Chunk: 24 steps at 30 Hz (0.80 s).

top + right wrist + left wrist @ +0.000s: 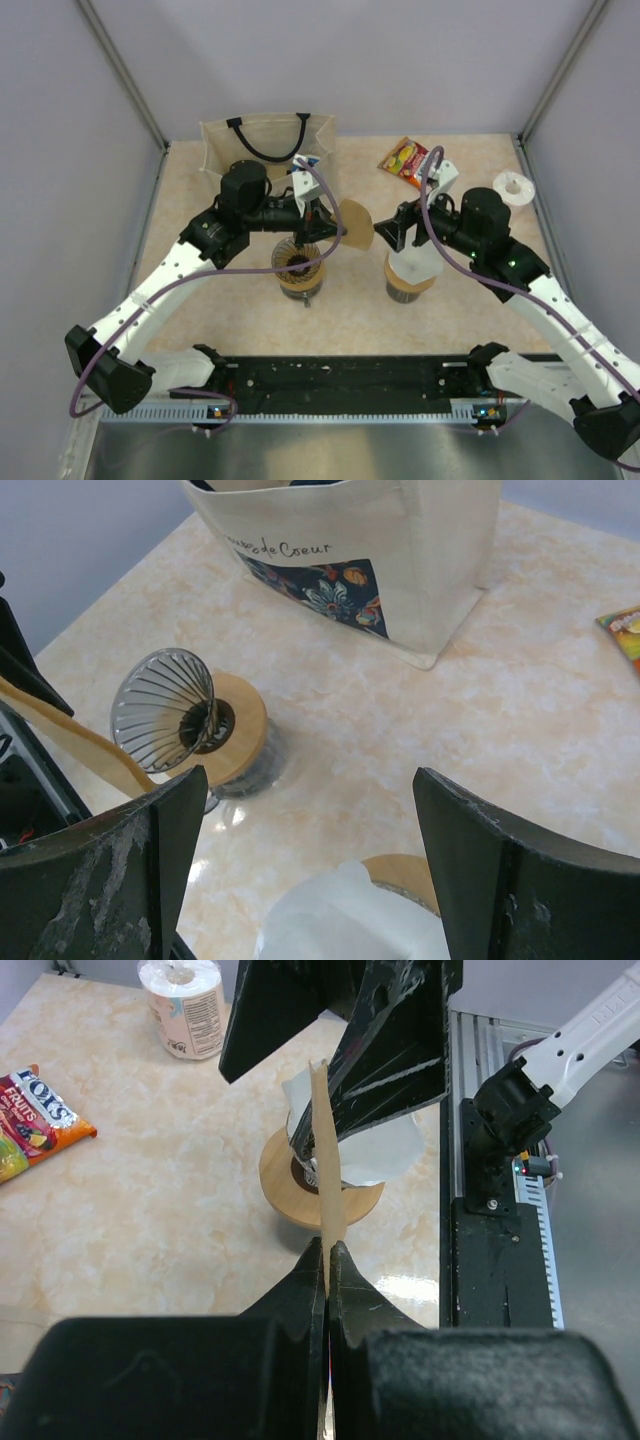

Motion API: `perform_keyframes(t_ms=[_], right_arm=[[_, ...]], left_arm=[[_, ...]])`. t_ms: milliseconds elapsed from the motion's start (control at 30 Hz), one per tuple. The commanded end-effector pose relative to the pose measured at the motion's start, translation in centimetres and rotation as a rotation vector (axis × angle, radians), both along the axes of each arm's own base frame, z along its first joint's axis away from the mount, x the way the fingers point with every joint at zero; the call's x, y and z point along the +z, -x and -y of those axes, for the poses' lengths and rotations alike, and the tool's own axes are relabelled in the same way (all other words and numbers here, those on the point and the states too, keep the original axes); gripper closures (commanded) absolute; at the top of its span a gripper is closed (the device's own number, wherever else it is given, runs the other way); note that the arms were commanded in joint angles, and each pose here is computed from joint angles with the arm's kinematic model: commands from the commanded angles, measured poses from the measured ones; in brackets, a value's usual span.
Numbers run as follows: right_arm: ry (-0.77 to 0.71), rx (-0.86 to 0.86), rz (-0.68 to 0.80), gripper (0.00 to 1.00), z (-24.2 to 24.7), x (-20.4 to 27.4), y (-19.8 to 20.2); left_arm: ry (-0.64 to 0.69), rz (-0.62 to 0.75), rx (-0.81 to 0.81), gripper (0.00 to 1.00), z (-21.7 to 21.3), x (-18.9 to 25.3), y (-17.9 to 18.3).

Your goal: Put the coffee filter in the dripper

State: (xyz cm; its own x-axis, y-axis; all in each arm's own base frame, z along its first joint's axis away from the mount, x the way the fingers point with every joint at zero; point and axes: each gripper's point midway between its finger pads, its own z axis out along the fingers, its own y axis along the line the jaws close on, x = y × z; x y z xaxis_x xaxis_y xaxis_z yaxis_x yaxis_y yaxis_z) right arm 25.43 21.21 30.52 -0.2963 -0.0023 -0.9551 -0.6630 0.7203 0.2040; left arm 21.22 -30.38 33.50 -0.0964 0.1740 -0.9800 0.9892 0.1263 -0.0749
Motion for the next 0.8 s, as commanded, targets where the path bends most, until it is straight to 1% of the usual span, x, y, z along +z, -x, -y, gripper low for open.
perform_keyframes(t_ms=[0,200,533,767], right_arm=[[-0.053,0.070,0.059,0.16,-1.5,2.8,0.1],[-0.080,0.140,0.051,0.16,-2.5,3.1,1.0],[-0.072,0.020,0.067,0.15,-0.2,3.7,0.9],[-0.061,0.030,0.061,0.15,-0.3,3.5,0.9]], left_arm=[[0.053,0.046,-0.028,1.00,0.1,1.8,0.7],[0.047,0.039,-0.012,1.00,0.2,1.6,0.3],[0.033,0.038,0.020,1.00,0.0,1.3,-0.2],[0.030,0.037,0.028,1.00,0.0,1.2,-0.3]])
